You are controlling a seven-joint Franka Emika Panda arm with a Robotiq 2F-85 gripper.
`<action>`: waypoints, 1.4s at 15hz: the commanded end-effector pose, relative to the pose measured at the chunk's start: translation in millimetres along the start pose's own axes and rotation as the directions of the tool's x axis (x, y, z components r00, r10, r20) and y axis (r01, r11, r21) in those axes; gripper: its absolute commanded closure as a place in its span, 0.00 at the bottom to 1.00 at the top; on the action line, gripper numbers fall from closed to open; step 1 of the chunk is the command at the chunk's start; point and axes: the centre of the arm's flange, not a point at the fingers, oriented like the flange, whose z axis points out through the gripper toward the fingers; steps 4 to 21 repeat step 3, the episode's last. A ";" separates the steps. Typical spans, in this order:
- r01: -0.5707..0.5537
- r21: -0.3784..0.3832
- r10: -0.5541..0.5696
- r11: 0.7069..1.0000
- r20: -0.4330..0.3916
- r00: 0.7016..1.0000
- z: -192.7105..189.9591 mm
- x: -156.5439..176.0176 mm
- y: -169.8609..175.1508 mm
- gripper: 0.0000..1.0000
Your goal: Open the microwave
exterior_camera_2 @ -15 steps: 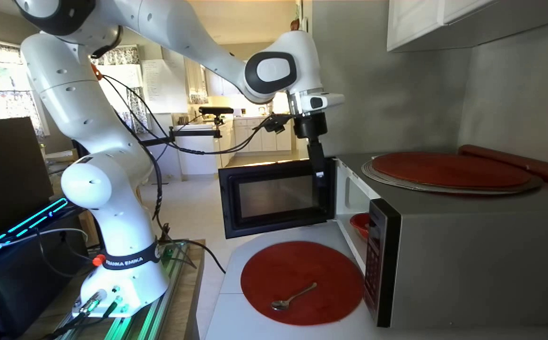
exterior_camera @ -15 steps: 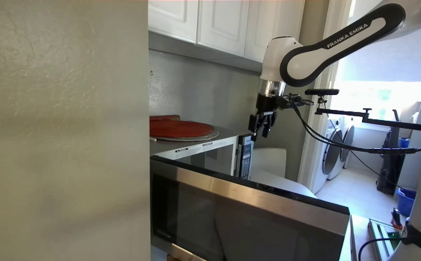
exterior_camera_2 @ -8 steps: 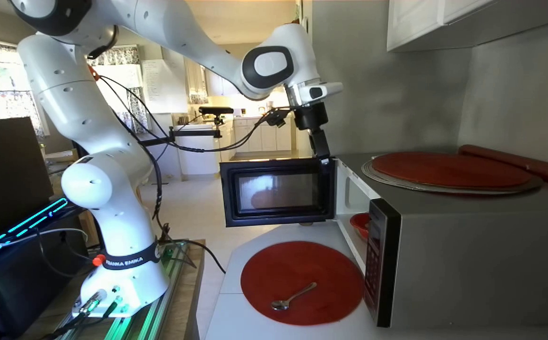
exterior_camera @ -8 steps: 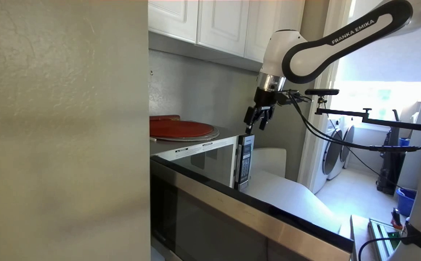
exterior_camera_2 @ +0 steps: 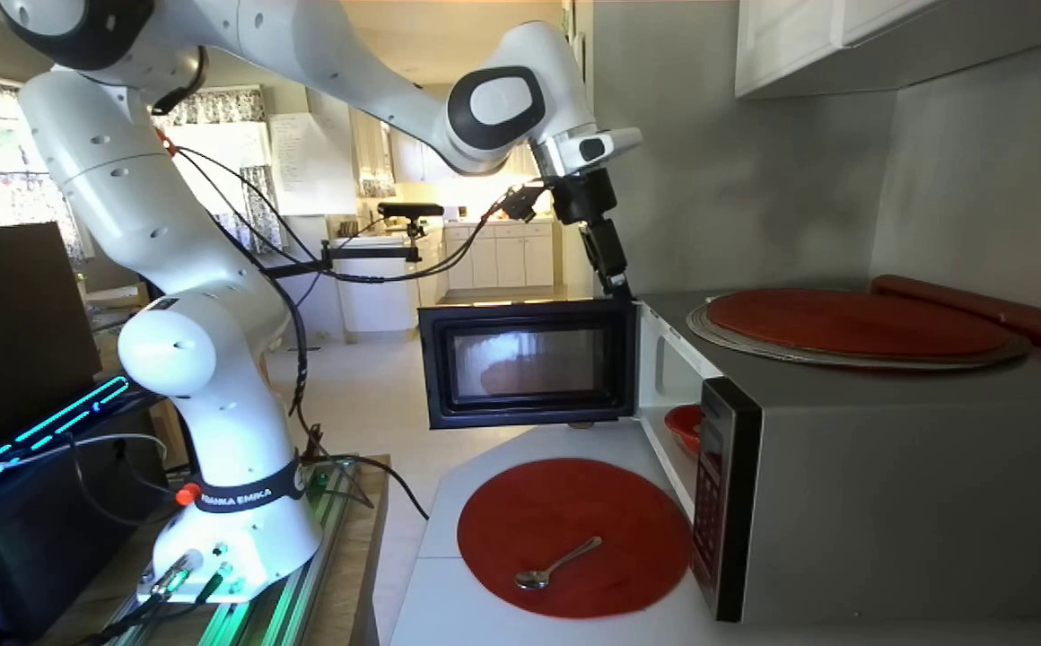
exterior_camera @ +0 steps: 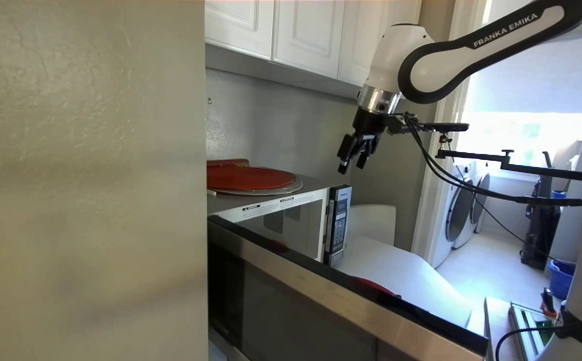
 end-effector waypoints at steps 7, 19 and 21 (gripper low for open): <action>0.001 0.000 -0.001 1.000 0.000 1.000 0.0 0.0 0.0 0.00; 0.001 0.000 -0.001 1.000 0.000 1.000 0.0 0.0 0.0 0.00; 0.001 0.000 -0.001 1.000 0.000 1.000 0.0 0.0 0.0 0.00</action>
